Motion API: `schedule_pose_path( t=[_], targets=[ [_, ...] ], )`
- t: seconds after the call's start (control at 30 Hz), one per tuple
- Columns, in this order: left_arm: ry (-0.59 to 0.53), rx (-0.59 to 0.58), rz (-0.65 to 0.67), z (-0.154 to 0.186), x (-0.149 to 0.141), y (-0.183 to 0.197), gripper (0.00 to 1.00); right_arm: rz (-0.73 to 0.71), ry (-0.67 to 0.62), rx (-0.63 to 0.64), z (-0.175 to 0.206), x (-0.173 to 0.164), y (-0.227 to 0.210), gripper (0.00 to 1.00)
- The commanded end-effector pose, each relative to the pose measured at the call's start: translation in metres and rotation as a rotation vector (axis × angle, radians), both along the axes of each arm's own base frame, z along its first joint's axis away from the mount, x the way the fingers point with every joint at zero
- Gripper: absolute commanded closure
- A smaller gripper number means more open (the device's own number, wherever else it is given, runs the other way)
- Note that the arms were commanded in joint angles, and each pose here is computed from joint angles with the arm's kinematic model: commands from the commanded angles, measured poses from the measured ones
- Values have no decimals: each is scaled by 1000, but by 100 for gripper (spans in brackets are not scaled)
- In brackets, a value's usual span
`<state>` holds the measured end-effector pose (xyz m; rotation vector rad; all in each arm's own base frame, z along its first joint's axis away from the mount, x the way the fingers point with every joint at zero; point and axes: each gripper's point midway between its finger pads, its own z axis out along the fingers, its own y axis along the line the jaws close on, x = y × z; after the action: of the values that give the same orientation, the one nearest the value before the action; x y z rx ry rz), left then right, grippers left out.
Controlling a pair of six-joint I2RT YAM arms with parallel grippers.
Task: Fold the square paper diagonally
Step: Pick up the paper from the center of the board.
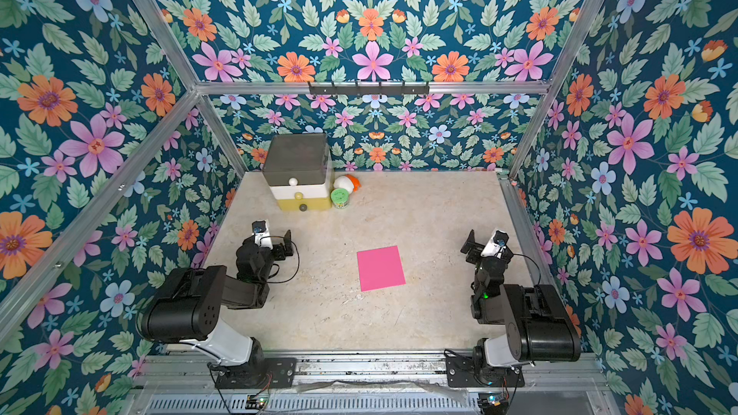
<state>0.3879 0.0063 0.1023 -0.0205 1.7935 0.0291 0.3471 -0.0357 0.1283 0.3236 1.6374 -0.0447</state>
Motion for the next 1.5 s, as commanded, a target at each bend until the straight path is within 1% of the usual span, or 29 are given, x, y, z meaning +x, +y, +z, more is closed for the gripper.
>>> schedule_pose_path(
  t=[0.0, 0.07, 0.13, 0.17, 0.2, 0.23, 0.3, 0.37, 0.4, 0.43, 0.47, 0.5, 0.53, 0.6, 0.67, 0.73, 0.87, 0.9, 0.93, 0.97, 1.0, 1.03, 1.07, 1.13, 1.23, 1.27, 1.33, 1.4, 1.47],
  targets=[
    [-26, 6, -4, 7, 2, 0, 1, 2, -35, -6, 9, 1, 0, 1],
    [-24, 8, 14, 7, 2, 3, 1, -4, -40, -8, 10, 0, -1, 1],
    [-19, -5, 99, 13, 5, 16, 1, -65, -90, 3, 18, -12, -11, 1],
    [18, -16, 121, 15, 8, 20, 1, -124, -128, 21, 27, -23, -20, 1],
    [49, -18, 127, 22, 13, 22, 2, -137, -109, 16, 29, -25, -22, 1],
    [58, -14, 153, 35, 18, 26, 1, -144, -89, 5, 37, -23, -21, 1],
    [-10, -23, 304, 73, 16, 47, 1, -150, -93, 20, 66, -21, -14, 1],
    [-64, -71, 465, 113, 7, 63, 1, -87, -147, 133, 96, -25, -2, 1],
    [-75, -107, 505, 129, 5, 66, 1, -62, -186, 173, 104, -30, 1, 1],
    [-65, -160, 529, 141, 3, 66, 1, -138, -281, 301, 104, -43, -14, 1],
    [-50, -233, 521, 150, 3, 61, 1, -223, -280, 471, 91, -49, -34, 1],
    [-34, -288, 487, 156, 4, 53, 2, -187, -237, 503, 94, -43, -36, 1],
    [-19, -350, 423, 161, 5, 37, 5, -154, -125, 517, 89, -33, -33, 1],
    [-16, -416, 310, 167, -3, 3, 10, -170, 38, 519, 98, -18, -23, 1],
    [-13, -414, 206, 168, -18, -40, 12, -217, 129, 477, 112, -16, -6, 1],
    [36, -406, 104, 155, -31, -79, 17, -277, 130, 430, 125, -22, 8, 1],
    [165, -416, -26, 108, -54, -138, 35, 72, 159, 499, 119, -11, 59, 1],
    [190, -411, -58, 98, -57, -151, 41, 123, 187, 517, 112, -11, 69, 1],
    [216, -400, -103, 89, -62, -167, 50, 129, 273, 557, 93, -12, 76, 1],
    [236, -383, -144, 82, -66, -183, 56, 55, 390, 595, 69, -15, 75, 1],
    [257, -362, -174, 75, -69, -194, 58, 32, 471, 594, 54, -18, 79, 3],
    [282, -335, -195, 68, -71, -205, 64, 6, 573, 535, 36, -22, 88, 6],
    [305, -319, -210, 62, -70, -213, 69, -33, 623, 454, 29, -28, 96, 6],
    [341, -306, -246, 49, -69, -226, 75, -98, 614, 314, 32, -37, 108, 1],
    [353, -327, -275, 39, -66, -237, 78, -232, 545, 288, 48, -55, 118, 1],
    [351, -335, -276, 35, -65, -239, 80, -231, 523, 293, 53, -58, 124, 1],
    [355, -339, -270, 28, -62, -241, 80, -164, 475, 326, 57, -62, 140, 1],
    [386, -330, -265, 20, -58, -246, 84, 4, 496, 418, 50, -63, 167, 1],
    [405, -344, -292, 15, -57, -255, 86, 149, 545, 489, 41, -67, 192, 12]
  ],
)
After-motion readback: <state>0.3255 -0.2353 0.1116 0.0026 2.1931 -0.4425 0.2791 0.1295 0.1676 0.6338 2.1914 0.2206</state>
